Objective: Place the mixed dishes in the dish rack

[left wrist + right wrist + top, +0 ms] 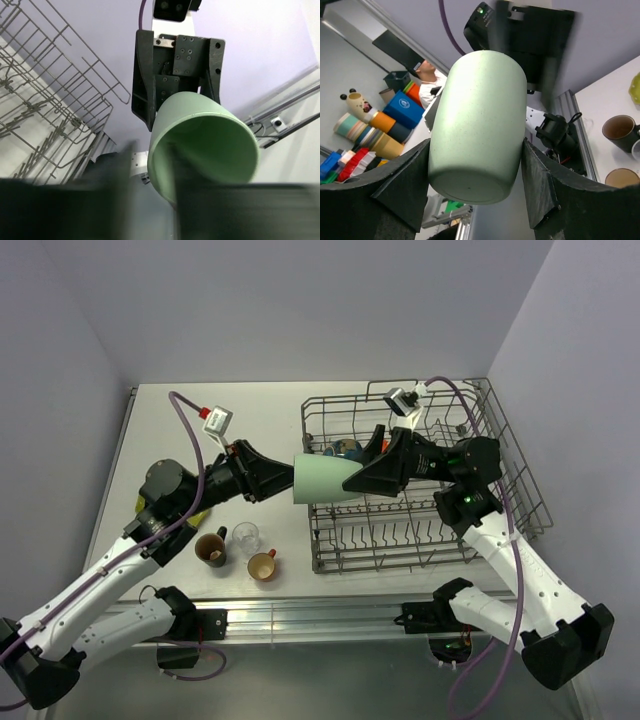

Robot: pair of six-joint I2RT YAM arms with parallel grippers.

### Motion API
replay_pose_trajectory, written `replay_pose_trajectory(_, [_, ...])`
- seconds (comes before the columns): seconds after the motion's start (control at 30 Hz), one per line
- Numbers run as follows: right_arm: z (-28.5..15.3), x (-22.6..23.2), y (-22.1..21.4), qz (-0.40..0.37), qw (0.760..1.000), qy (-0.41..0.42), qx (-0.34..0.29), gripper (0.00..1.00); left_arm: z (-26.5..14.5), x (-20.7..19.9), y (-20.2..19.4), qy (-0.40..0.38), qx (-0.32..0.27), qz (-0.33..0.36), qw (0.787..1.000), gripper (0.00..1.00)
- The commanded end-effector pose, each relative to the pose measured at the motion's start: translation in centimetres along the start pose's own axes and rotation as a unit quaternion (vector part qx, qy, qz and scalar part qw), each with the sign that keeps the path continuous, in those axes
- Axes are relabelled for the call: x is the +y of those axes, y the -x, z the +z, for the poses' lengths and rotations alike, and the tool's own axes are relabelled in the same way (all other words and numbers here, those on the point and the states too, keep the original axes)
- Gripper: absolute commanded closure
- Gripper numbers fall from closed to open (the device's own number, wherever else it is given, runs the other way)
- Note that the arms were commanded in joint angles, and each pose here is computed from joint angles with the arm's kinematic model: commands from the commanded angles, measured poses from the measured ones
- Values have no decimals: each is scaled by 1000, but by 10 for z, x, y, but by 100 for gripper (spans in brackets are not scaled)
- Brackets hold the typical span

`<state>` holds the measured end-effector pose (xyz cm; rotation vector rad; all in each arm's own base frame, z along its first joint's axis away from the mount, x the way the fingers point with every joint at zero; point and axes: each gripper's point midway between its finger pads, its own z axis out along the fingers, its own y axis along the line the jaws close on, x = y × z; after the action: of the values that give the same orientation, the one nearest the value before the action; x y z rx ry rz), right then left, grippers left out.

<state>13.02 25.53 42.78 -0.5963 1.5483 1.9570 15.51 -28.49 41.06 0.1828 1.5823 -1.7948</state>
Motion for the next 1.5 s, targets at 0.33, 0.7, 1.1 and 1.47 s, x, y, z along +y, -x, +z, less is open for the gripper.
replay_pose_trajectory(0.33, [-16, -8, -3, -57, 990, -129, -22, 100, -67, 61, 44, 281, -128, 69, 949, 1])
replay_pose_trajectory(0.7, [-60, -89, 0, -60, 915, -397, 24, 100, -151, 149, 41, 576, -168, 16, 800, 1])
replay_pose_trajectory(1.1, [-86, -149, 12, -69, 800, -588, 94, 100, -145, 180, 14, 588, -118, 8, 800, 2])
replay_pose_trajectory(1.47, [-83, -171, -4, -69, 744, -640, 178, 100, -153, 181, 15, 601, -105, 32, 792, 2])
